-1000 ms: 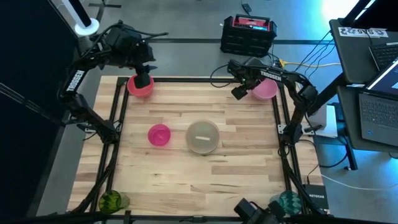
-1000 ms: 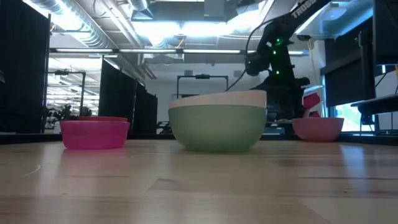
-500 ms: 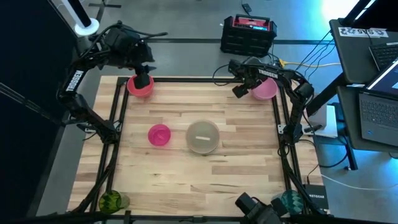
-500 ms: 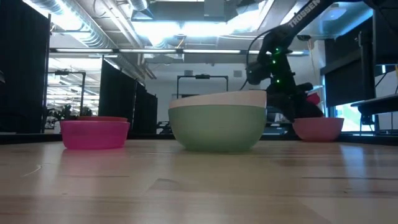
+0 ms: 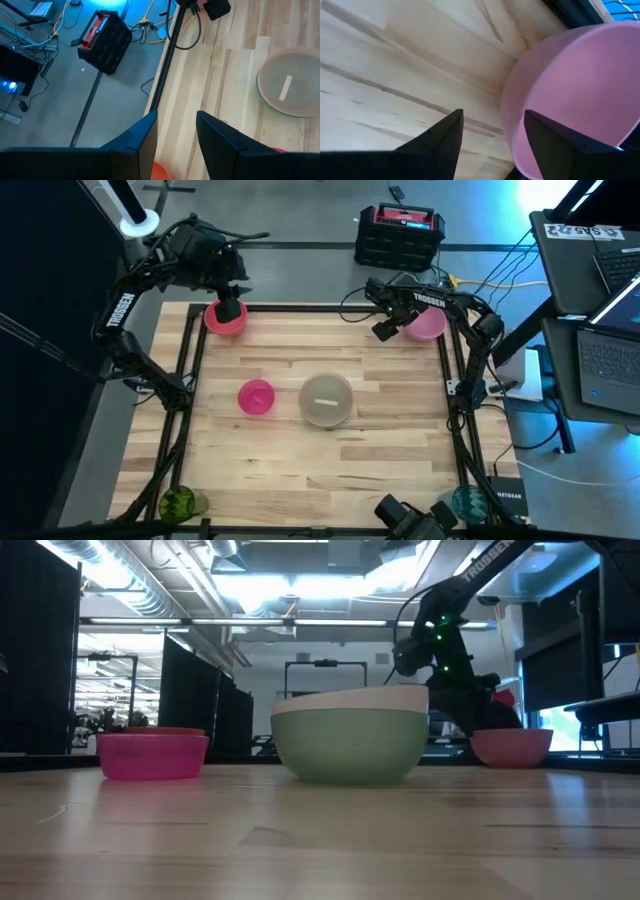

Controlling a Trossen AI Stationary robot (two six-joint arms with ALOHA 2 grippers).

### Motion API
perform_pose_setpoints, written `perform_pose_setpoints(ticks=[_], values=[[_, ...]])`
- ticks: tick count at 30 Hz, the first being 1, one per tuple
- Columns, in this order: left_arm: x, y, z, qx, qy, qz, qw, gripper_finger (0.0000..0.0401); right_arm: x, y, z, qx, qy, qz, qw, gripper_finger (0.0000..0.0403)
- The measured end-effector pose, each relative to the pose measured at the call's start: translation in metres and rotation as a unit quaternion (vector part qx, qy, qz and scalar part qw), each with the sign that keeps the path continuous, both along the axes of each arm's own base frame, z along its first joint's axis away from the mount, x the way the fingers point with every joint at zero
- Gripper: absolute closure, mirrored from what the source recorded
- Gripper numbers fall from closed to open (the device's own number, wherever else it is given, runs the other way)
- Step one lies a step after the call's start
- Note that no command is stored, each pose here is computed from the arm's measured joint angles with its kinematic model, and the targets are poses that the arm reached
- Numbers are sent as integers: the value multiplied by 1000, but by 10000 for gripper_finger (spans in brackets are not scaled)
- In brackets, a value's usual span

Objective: Nest bowls inside each other
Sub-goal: Stack the pink bowl on top of the light orange bowl

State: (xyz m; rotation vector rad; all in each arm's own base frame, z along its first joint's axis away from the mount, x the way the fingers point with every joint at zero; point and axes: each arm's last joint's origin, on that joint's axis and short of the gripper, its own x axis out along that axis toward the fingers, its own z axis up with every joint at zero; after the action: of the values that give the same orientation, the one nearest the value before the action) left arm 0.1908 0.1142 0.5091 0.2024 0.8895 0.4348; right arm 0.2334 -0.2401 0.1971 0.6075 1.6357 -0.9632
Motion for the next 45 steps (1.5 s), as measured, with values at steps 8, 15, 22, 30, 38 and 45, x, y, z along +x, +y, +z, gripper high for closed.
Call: perform_pose_setpoints(ticks=[8,15,22,30,38,45], values=[[0,0,0,1,1,-1,1000,280,0,0,0,3,1,8,1000,211],[0,0,0,1,1,-1,1000,280,0,0,0,8,-2,11,1000,266],[0,0,0,1,0,-1,1000,280,0,0,0,14,-7,14,1000,324],[0,0,0,1,0,0,1000,280,0,0,0,18,-12,16,1000,359],[0,0,0,1,0,0,1000,280,3,-2,0,-1,-24,-6,1000,332],[0,0,0,1,0,0,1000,280,6,-9,-4,0,-38,-28,999,302]])
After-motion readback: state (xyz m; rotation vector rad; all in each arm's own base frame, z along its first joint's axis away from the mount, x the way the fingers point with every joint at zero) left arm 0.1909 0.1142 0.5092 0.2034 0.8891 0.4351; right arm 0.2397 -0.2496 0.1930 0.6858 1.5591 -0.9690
